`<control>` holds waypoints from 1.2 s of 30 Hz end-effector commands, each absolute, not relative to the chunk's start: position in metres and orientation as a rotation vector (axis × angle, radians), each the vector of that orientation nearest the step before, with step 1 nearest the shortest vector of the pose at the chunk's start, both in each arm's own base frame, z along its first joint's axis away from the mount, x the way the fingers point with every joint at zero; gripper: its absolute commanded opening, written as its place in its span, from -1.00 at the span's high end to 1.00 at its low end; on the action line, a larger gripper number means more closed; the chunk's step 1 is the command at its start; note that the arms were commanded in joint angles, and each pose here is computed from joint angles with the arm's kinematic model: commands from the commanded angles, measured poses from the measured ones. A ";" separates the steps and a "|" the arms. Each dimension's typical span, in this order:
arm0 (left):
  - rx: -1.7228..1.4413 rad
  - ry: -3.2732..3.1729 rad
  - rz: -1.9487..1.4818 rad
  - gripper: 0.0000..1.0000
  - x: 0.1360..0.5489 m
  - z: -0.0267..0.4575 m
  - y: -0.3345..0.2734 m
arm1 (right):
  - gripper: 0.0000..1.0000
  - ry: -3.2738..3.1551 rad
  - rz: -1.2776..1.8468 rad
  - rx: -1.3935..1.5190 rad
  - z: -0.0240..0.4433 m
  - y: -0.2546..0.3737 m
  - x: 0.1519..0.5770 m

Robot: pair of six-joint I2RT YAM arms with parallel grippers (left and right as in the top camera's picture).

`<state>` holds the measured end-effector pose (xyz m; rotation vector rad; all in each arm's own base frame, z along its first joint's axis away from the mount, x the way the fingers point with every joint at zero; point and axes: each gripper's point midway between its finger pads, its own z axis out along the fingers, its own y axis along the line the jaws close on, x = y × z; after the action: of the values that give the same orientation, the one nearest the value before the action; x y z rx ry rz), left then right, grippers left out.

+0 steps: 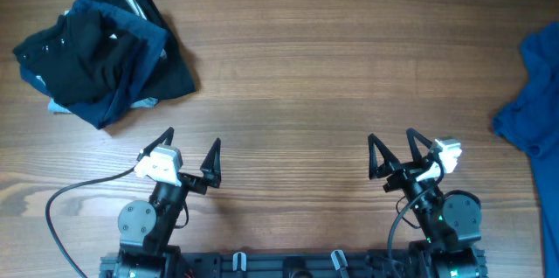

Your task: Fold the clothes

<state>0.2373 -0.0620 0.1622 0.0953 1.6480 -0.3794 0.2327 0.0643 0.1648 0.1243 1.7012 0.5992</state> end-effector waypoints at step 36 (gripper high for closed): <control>0.018 2.408 -0.370 -1.00 0.320 0.265 -0.077 | -1.00 2.516 0.324 0.619 0.206 -0.089 0.405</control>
<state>0.3195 -0.0722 0.2582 -0.0538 2.4153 -0.3688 0.3949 -0.0430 0.2174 0.5879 2.5216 0.4010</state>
